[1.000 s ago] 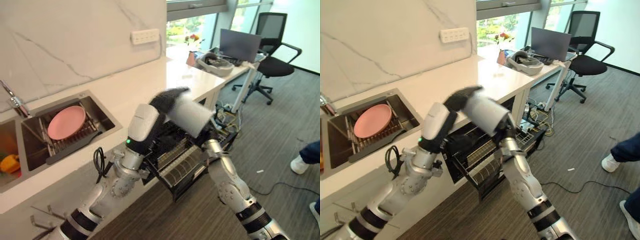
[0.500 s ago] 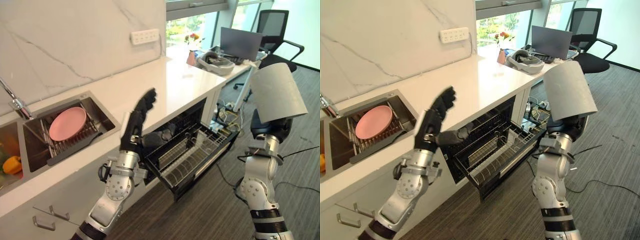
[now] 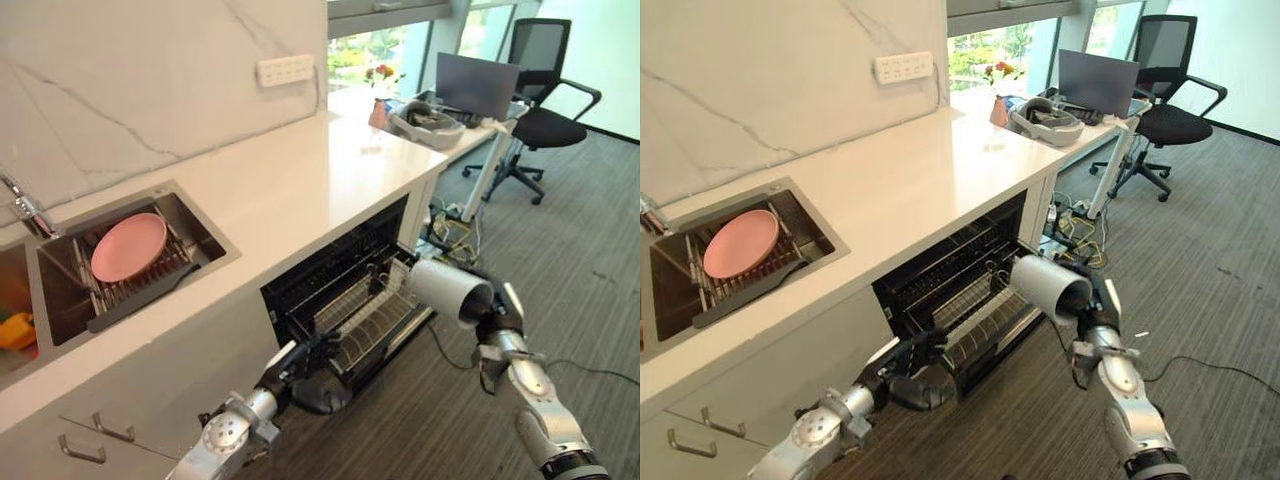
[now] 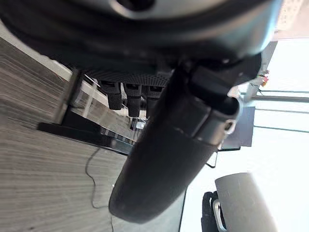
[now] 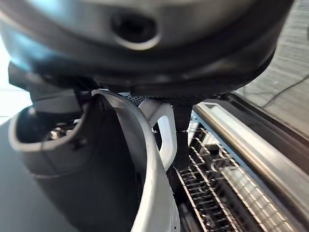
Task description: Place the dishes in the dishwasher.
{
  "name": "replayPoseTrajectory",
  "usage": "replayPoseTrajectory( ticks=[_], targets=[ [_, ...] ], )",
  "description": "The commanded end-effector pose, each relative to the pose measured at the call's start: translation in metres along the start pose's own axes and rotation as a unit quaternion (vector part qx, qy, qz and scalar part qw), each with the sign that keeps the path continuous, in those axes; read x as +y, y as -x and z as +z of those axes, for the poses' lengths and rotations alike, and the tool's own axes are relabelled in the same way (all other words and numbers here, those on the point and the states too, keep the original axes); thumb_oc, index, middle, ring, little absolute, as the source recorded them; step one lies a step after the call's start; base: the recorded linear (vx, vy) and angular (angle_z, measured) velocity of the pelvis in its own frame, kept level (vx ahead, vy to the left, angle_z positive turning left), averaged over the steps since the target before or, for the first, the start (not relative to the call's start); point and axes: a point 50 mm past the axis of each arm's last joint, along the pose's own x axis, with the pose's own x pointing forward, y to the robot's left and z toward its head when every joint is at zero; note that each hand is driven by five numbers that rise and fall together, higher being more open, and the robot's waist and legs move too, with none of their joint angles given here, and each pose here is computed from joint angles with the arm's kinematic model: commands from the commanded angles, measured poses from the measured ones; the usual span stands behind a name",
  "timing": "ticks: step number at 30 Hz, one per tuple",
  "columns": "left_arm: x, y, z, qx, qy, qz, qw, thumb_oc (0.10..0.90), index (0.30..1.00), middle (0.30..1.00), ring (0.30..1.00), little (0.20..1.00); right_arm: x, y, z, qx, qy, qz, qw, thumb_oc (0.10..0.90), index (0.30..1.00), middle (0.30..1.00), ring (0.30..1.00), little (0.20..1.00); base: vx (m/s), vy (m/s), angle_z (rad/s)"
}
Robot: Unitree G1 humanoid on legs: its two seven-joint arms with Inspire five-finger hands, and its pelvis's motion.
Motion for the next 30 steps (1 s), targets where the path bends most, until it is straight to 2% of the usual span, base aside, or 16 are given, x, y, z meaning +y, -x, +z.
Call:
replayPoseTrajectory(
  ticks=[1, 3, 8, 9, 12, 18, 22, 26, 29, 30],
  targets=[
    [0.026, -0.010, 0.058, -0.135, -0.118, 0.057, 0.982, 0.800, 0.900, 0.900, 0.900, 0.900, 0.019, -0.025, 0.068, -0.145, 0.007, 0.041, 0.988, 0.400, 0.300, 0.300, 0.300, 0.300, -0.02, -0.008, 0.06],
    [0.037, -0.009, 0.027, -0.062, -0.137, 0.096, 0.984, 0.800, 0.900, 0.900, 0.900, 0.900, 0.021, -0.033, 0.051, -0.098, 0.034, 0.040, 0.994, 0.400, 0.300, 0.300, 0.300, 0.300, -0.03, -0.012, 0.08],
    [0.051, 0.001, -0.032, 0.066, -0.125, 0.158, 0.977, 0.800, 0.900, 0.900, 0.900, 0.900, 0.014, -0.052, 0.024, -0.012, 0.090, 0.020, 0.996, 0.400, 0.300, 0.300, 0.300, 0.300, -0.02, -0.007, 0.24],
    [0.051, 0.000, -0.032, 0.065, -0.125, 0.159, 0.977, 0.800, 0.900, 0.900, 0.900, 0.900, 0.014, -0.053, 0.024, -0.013, 0.091, 0.021, 0.996, 0.400, 0.300, 0.300, 0.300, 0.300, -0.02, -0.003, 0.22],
    [0.055, 0.009, -0.069, 0.155, -0.123, 0.192, 0.961, 0.800, 0.900, 0.900, 0.900, 0.900, 0.007, -0.062, 0.005, 0.049, 0.137, 0.001, 0.989, 0.400, 0.300, 0.300, 0.300, 0.300, -0.02, -0.004, 0.24],
    [0.058, 0.029, -0.112, 0.264, -0.112, 0.234, 0.929, 0.800, 0.900, 0.900, 0.900, 0.900, -0.001, -0.073, 0.000, 0.083, 0.176, -0.021, 0.981, 0.400, 0.300, 0.300, 0.300, 0.300, -0.01, -0.007, 0.27],
    [0.059, 0.041, -0.128, 0.305, -0.103, 0.255, 0.912, 0.800, 0.900, 0.900, 0.900, 0.900, -0.011, -0.082, 0.014, 0.080, 0.212, -0.037, 0.973, 0.400, 0.300, 0.300, 0.300, 0.300, 0.01, 0.005, 0.17],
    [0.074, 0.050, -0.129, 0.322, -0.119, 0.285, 0.895, 0.800, 0.900, 0.900, 0.900, 0.900, -0.028, -0.092, 0.035, 0.082, 0.291, -0.053, 0.952, 0.400, 0.300, 0.300, 0.300, 0.300, -0.01, -0.010, 0.12],
    [0.083, 0.051, -0.127, 0.328, -0.139, 0.284, 0.890, 0.800, 0.900, 0.900, 0.900, 0.900, -0.025, -0.101, 0.059, 0.063, 0.367, -0.036, 0.927, 0.400, 0.300, 0.300, 0.300, 0.300, -0.01, -0.016, 0.22],
    [0.083, 0.051, -0.127, 0.327, -0.139, 0.284, 0.890, 0.800, 0.900, 0.900, 0.900, 0.900, -0.025, -0.101, 0.059, 0.062, 0.367, -0.035, 0.927, 0.400, 0.300, 0.300, 0.300, 0.300, 0.00, -0.018, 0.21]
  ],
)
